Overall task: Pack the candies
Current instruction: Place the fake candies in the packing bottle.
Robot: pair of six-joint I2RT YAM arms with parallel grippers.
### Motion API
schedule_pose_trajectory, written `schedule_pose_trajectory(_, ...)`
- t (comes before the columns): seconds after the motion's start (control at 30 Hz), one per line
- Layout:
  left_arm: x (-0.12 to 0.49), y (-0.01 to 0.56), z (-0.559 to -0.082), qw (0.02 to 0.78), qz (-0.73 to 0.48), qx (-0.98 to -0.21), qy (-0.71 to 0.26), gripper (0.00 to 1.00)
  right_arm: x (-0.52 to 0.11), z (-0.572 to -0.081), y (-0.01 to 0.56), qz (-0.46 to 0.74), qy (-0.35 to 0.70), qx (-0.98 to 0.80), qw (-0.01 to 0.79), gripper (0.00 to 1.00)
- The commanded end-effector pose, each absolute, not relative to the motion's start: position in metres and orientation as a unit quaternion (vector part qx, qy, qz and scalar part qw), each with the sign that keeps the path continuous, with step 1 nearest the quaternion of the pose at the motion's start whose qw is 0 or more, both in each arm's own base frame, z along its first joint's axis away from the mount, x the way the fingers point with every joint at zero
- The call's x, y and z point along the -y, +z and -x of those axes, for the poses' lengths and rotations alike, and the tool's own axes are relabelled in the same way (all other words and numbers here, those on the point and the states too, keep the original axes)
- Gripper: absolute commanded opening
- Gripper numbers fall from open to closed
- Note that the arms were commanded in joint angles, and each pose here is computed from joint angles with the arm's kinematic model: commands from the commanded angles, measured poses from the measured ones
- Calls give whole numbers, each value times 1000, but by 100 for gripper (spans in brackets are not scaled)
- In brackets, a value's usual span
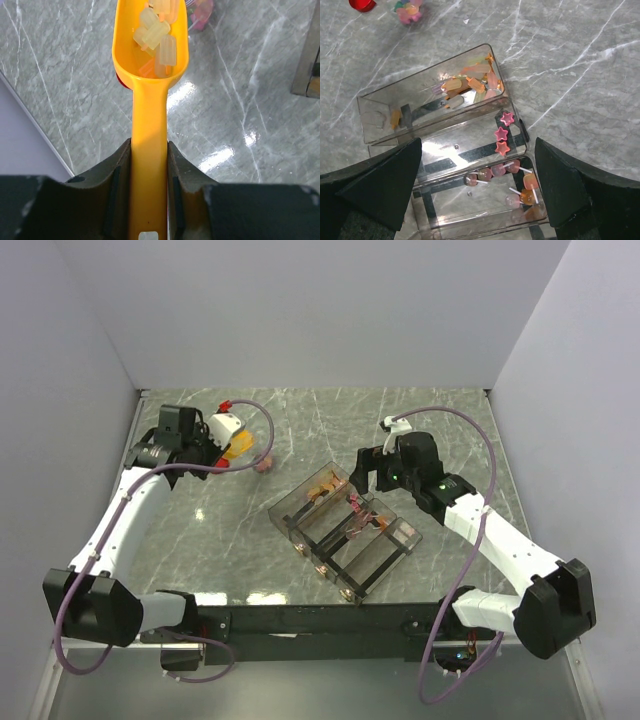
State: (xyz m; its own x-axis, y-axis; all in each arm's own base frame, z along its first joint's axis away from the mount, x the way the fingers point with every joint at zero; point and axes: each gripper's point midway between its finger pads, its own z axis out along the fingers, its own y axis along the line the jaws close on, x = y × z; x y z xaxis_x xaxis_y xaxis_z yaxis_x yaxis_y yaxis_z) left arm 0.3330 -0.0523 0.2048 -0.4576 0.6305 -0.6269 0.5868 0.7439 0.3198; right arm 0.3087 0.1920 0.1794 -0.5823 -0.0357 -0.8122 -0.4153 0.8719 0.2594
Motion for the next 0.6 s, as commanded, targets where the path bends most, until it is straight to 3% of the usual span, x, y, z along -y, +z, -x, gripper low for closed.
schedule_pose_trajectory(0.0,50,230,-342,403,-363,-839,48,1,-191,-309,195,136,215,-850,462,100)
schedule_pose_trajectory(0.57,58,232,-347,375,-394,-836,77,1,-189,-310,195,133,208,-850,466,100)
